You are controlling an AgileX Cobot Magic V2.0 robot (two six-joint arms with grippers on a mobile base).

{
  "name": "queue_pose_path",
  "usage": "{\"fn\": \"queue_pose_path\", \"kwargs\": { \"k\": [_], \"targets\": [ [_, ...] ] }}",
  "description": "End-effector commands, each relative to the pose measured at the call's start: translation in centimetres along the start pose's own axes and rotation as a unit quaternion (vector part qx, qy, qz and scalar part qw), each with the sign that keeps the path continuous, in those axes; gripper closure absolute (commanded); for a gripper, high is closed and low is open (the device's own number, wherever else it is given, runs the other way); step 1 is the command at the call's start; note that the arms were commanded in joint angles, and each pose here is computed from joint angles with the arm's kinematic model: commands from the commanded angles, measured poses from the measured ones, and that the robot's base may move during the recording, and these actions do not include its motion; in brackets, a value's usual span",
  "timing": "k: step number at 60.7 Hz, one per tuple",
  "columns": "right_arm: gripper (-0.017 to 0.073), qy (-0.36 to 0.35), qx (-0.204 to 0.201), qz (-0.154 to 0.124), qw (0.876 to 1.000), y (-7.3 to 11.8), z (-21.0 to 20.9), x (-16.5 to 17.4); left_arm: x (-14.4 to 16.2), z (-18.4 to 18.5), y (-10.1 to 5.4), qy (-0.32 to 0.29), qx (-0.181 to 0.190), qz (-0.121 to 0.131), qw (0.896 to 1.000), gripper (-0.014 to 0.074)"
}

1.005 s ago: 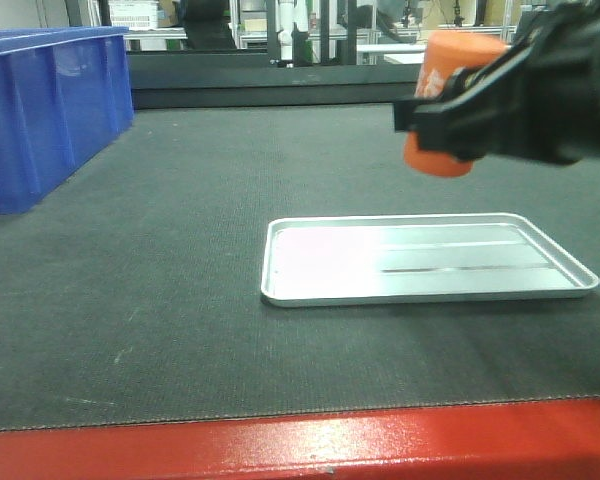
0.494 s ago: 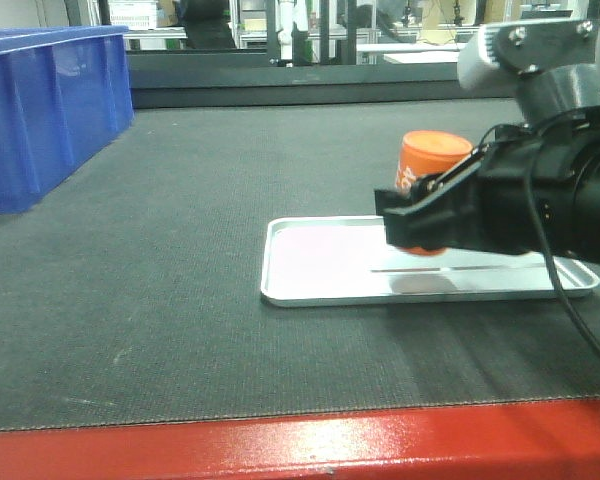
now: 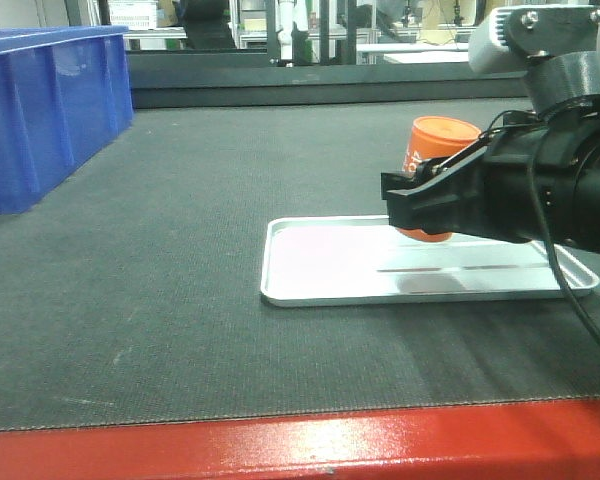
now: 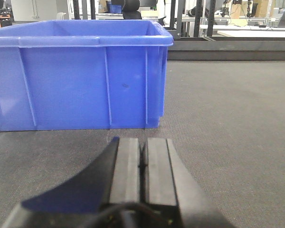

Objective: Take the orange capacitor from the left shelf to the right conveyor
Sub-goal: 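Lower the held capacitor onto the silver tray with the right gripper, then open the right gripper and raise it off the capacitor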

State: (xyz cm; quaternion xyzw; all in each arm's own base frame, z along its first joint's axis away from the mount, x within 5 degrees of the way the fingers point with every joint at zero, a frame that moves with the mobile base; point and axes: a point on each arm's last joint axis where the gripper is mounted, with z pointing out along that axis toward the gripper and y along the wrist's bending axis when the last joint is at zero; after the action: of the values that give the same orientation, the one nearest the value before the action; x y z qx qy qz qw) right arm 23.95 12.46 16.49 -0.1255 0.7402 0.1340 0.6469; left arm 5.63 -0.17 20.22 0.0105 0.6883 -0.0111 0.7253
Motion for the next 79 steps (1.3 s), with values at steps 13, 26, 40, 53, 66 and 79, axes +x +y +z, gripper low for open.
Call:
{"fn": "queue_pose_path", "kwargs": {
  "k": [13, 26, 40, 53, 66, 79],
  "targets": [
    [0.0011, -0.035, -0.001, -0.013, 0.999, 0.0, 0.2, -1.5, -0.9, -0.1, 0.0, -0.049, -0.001, -0.003, 0.999, 0.0699],
    [-0.0068, -0.024, -0.002, -0.020, 1.000, 0.0, 0.2, -1.3, -0.9, -0.1, 0.0, -0.049, -0.001, -0.003, 0.999, 0.0699],
    [-0.0068, -0.037, -0.001, -0.021, 0.999, 0.0, 0.2, -1.5, -0.9, -0.1, 0.0, -0.049, -0.001, -0.003, 0.999, 0.0699],
    [-0.0068, -0.042, -0.001, -0.020, 0.999, 0.0, 0.0, -1.8, -0.9, -0.1, 0.0, -0.049, -0.001, -0.003, 0.999, 0.0699],
    [-0.0068, -0.065, -0.002, -0.019, 0.998, 0.0, -0.4, -2.9, -0.9, -0.1, 0.0, -0.049, -0.001, -0.003, 0.999, 0.0699],
    [-0.0068, -0.114, 0.003, -0.048, 0.992, 0.0, -1.0, -4.6, -0.9, -0.1, 0.0, -0.049, -0.001, -0.003, 0.999, 0.0699]
  ]
}}
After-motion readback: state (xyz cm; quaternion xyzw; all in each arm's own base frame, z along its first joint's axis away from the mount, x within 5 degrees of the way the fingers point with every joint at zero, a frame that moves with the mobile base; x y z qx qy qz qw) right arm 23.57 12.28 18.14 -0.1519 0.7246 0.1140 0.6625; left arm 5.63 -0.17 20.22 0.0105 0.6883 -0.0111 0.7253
